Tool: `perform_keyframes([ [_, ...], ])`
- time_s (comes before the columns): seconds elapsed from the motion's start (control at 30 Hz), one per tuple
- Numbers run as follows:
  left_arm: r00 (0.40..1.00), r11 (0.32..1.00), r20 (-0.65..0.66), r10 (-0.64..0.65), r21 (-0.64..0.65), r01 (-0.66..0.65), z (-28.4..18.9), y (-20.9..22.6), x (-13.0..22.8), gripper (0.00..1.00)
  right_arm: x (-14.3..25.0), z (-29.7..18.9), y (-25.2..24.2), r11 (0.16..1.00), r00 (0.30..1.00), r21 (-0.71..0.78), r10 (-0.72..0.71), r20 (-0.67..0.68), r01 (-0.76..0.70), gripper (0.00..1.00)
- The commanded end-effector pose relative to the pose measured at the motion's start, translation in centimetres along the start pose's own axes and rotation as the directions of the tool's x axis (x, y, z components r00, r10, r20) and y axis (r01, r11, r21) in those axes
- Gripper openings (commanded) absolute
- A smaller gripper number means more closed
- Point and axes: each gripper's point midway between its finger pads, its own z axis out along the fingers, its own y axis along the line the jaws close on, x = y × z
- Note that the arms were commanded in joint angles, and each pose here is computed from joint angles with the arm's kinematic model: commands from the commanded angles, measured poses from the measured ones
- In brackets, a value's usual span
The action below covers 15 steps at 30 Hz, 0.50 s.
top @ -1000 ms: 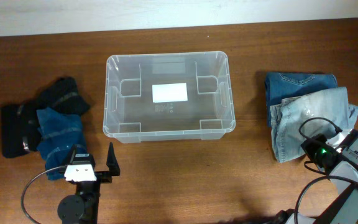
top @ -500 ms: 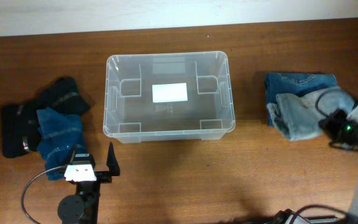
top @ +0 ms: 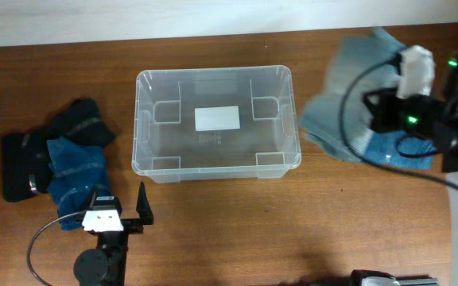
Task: Pack container
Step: 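Carry the light jeans into the box and release with the right gripper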
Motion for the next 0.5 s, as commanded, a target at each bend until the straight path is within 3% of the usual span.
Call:
perform_keyframes([
  [0.0, 1.0, 1.0, 0.0, 0.02, 0.001, -0.02, 0.0, 0.0, 0.1, 0.99, -3.6, -1.7, 6.3, 0.972, 0.97, -0.115, -0.189, 0.149, 0.207, 0.04],
  [0.2, 1.0, 1.0, 0.001, 0.02, 0.001, -0.02, 0.0, 0.0, 0.1, 0.99, -5.2, 0.3, 13.4, 0.897, 0.917, -0.239, -0.314, 0.245, 0.371, 0.04],
  [0.47, 1.0, 1.0, 0.0, 0.02, 0.001, -0.02, 0.0, 0.0, 0.1, 1.0, -4.7, 7.9, 17.7, 0.84, 0.907, -0.347, -0.363, 0.212, 0.417, 0.04],
])
